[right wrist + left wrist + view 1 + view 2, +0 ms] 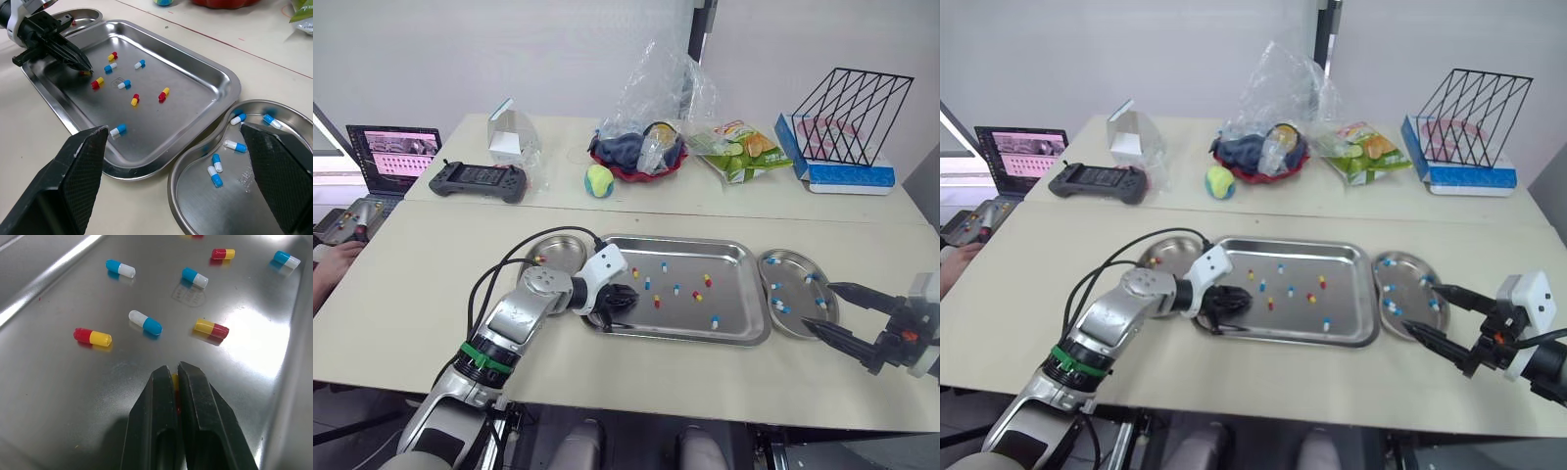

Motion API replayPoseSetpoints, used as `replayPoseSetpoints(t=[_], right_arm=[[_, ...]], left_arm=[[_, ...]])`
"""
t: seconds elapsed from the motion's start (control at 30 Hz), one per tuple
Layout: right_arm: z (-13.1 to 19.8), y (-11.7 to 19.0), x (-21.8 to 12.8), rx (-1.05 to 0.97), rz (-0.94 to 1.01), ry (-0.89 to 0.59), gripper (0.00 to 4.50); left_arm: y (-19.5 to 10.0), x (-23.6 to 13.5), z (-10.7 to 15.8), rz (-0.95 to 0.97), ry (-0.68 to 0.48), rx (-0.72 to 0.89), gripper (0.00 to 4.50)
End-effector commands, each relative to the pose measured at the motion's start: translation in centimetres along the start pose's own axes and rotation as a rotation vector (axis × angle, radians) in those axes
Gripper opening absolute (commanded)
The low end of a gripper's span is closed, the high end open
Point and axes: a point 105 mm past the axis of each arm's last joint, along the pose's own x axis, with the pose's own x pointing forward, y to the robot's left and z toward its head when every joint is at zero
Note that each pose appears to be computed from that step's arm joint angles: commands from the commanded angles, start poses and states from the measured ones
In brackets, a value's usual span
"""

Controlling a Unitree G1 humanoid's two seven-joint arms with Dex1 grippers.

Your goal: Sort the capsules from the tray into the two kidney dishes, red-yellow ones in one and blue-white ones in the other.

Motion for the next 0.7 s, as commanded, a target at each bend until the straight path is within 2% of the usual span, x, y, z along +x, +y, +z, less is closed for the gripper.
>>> replayPoseSetpoints(t=[0.03, 0.2, 0.37, 0.57, 0.7], right_arm=[[0.8, 0.0, 0.2, -0.019, 0.02, -0.012, 4.5], [0.8, 0.2, 0.4, -0.01, 0.036, -0.015, 4.5], [0.9, 0.5, 1.3, -0.005, 0.079, -0.018, 4.5], [1.2, 0.3, 1.8, -0.008, 0.096, -0.023, 4.5], [1.2, 0.1, 2.0, -0.013, 0.102, -0.019, 4.5]], left_arm=[[2.7, -3.5, 5.2, 0.05, -0.163, 0.019, 0.03], [6.7, -8.4, 5.9, 0.186, -0.183, 0.004, 0.03], [10.3, -13.0, 3.7, 0.332, -0.084, 0.025, 0.03], [10.0, -12.9, 2.2, 0.282, -0.048, 0.035, 0.03], [9.9, -12.3, 0.3, 0.271, -0.014, 0.015, 0.03]])
